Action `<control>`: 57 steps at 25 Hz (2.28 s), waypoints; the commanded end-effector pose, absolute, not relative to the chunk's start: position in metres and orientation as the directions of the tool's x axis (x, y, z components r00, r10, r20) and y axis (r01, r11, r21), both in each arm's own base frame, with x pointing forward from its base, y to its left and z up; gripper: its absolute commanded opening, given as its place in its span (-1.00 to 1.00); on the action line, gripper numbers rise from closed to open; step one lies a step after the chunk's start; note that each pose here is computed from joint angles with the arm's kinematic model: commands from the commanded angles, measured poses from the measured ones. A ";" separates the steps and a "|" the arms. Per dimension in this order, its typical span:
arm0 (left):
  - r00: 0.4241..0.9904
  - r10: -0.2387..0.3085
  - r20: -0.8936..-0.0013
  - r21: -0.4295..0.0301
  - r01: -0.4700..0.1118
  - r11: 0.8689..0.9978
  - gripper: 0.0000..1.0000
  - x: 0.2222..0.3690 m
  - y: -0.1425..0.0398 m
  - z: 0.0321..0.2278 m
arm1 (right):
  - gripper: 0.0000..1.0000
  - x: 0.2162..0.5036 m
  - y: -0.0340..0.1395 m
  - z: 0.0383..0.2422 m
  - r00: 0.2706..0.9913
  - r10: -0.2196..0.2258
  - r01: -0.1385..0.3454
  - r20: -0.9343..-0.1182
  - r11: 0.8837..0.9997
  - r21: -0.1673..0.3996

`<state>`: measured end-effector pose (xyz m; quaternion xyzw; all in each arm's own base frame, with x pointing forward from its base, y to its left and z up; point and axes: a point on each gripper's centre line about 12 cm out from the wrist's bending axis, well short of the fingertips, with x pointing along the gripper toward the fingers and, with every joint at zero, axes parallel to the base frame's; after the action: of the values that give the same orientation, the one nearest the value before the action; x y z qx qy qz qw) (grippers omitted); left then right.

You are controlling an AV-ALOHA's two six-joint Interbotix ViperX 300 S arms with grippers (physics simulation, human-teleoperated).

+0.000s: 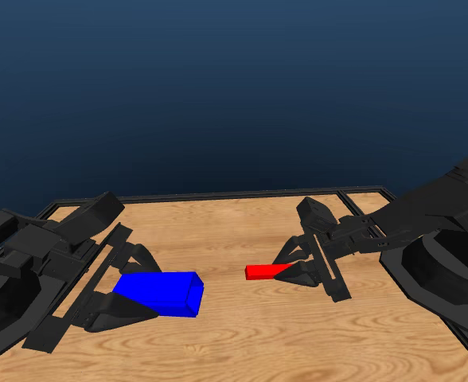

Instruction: Insert peg into socket

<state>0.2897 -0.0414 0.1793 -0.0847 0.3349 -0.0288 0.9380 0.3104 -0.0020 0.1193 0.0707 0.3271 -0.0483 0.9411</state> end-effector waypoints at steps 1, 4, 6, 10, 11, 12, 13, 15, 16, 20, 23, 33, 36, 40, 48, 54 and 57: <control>0.778 -0.149 -0.610 -0.198 0.033 0.980 -1.00 0.296 -0.057 0.182 | -1.00 0.332 0.016 0.167 0.806 0.029 0.037 -0.591 0.994 0.100; 0.774 -0.156 -0.614 -0.218 0.025 0.976 -1.00 0.297 -0.060 0.188 | -1.00 0.346 0.028 0.189 0.790 0.067 -0.011 -0.609 0.995 0.095; 0.764 -0.153 -0.627 -0.225 0.010 0.974 -1.00 0.297 -0.060 0.189 | -1.00 0.355 0.035 0.206 0.764 0.078 -0.036 -0.641 0.996 0.078; 0.740 -0.157 -0.655 -0.211 0.021 0.977 -1.00 0.292 -0.065 0.186 | -1.00 0.372 0.052 0.232 0.755 0.076 -0.050 -0.652 0.997 0.059; 0.747 -0.157 -0.645 -0.212 0.022 0.977 -1.00 0.294 -0.066 0.193 | -1.00 0.377 0.058 0.227 0.745 0.075 -0.046 -0.663 0.997 0.061; 0.759 -0.160 -0.631 -0.217 0.025 0.976 -1.00 0.295 -0.066 0.200 | -1.00 0.376 0.054 0.223 0.712 0.050 -0.034 -0.701 0.999 0.037; 0.766 -0.172 -0.619 -0.215 0.045 0.976 -1.00 0.292 -0.069 0.197 | -1.00 0.379 0.060 0.233 0.717 0.044 -0.030 -0.696 0.999 0.032; 0.744 -0.151 -0.651 -0.214 0.011 0.977 -1.00 0.290 -0.066 0.196 | -1.00 0.381 0.063 0.227 0.673 0.007 -0.016 -0.739 1.000 -0.005; 0.742 -0.146 -0.654 -0.203 0.015 0.979 -1.00 0.294 -0.067 0.203 | -1.00 0.385 0.064 0.235 0.683 -0.004 0.002 -0.731 1.000 -0.004; 0.748 -0.138 -0.650 -0.207 0.000 0.978 -1.00 0.294 -0.066 0.204 | -1.00 0.392 0.068 0.226 0.653 -0.036 0.031 -0.757 0.999 -0.021; 0.697 -0.110 -0.708 -0.175 -0.021 0.984 -1.00 0.291 -0.066 0.193 | -1.00 0.402 0.077 0.227 0.674 -0.017 0.020 -0.738 1.000 -0.004; 0.707 -0.103 -0.700 -0.182 -0.036 0.983 -1.00 0.297 -0.068 0.198 | -1.00 0.421 0.082 0.231 0.685 -0.040 0.020 -0.727 0.999 -0.036; 0.709 -0.095 -0.699 -0.181 -0.048 0.982 -1.00 0.300 -0.071 0.204 | -1.00 0.425 0.080 0.235 0.687 -0.052 0.033 -0.725 0.999 -0.041; 0.688 -0.081 -0.722 -0.172 -0.066 0.983 -1.00 0.301 -0.072 0.198 | -1.00 0.430 0.077 0.235 0.692 -0.057 0.033 -0.719 0.998 -0.046; 0.732 -0.088 -0.676 -0.183 -0.050 0.982 -1.00 0.313 -0.070 0.207 | -1.00 0.473 0.086 0.198 0.756 0.071 0.007 -0.651 0.993 0.116; 0.702 -0.087 -0.707 -0.185 -0.065 0.981 -1.00 0.305 -0.074 0.201 | -0.21 0.495 0.093 0.196 0.777 0.097 -0.017 -0.622 0.991 0.133; 0.694 -0.085 -0.715 -0.184 -0.070 0.980 -1.00 0.303 -0.075 0.197 | 1.00 0.487 0.094 0.194 0.763 0.102 -0.006 -0.638 0.989 0.150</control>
<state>0.2855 -0.0825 0.1733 -0.0805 0.4417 -0.0027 0.8936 0.4784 0.0909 0.1673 0.0493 0.3975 0.0134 0.9162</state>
